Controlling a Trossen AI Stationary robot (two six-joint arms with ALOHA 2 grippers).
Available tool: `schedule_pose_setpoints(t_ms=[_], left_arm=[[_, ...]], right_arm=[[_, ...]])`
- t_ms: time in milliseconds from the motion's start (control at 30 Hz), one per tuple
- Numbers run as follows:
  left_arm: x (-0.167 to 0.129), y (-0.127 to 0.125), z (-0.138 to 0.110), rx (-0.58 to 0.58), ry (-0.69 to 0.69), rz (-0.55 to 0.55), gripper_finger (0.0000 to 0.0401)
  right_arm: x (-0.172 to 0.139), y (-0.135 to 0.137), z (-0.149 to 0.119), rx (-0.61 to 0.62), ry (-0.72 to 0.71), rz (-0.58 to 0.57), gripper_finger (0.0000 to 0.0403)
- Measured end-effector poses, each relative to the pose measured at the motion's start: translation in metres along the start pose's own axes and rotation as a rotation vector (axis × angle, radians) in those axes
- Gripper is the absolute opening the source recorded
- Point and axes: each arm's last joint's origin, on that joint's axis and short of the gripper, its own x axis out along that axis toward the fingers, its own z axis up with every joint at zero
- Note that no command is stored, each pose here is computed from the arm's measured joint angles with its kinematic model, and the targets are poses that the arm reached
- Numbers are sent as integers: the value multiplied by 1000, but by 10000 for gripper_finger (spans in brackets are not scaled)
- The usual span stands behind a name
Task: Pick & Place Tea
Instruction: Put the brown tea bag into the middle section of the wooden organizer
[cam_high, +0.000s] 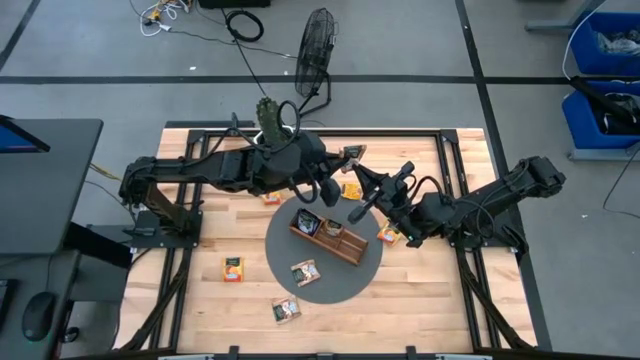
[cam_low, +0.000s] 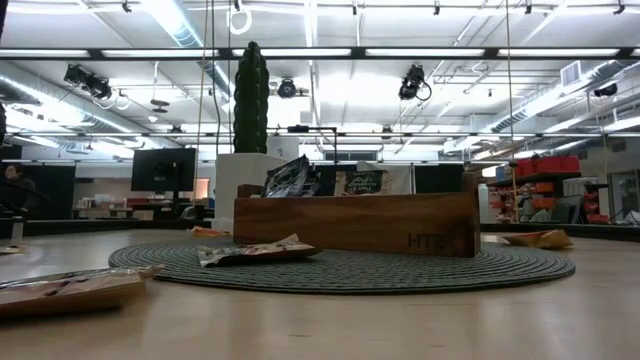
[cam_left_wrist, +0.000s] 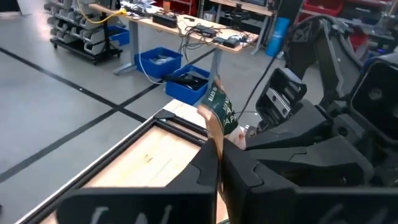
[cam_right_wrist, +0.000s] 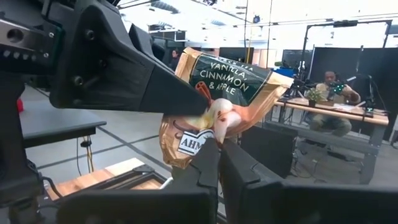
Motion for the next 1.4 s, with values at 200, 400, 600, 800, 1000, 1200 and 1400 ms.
schedule_pose_setpoints(t_ms=[200, 400, 600, 800, 1000, 1200, 1400], left_arm=[[-3, 1, 0, 119, 14, -7, 4], [-18, 8, -3, 320, 130, -58, 4], [-36, 5, -7, 517, 207, -235, 3], [-46, -7, -10, 600, 215, -433, 3], [-48, -6, -17, 617, 288, -476, 2], [-48, -6, -18, 621, 300, -476, 2], [-49, -4, -22, 633, 338, -470, 2]], right_arm=[[-1, 0, 1, -28, -4, 18, 42], [-17, -17, 25, 57, -44, 65, 105], [-29, -50, 57, 250, -61, 320, 152], [-12, -66, 88, 207, 206, 578, 160], [11, -60, 111, 165, 419, 728, 154], [42, -45, 111, 153, 653, 817, 153], [59, -28, 103, 122, 805, 881, 153]])
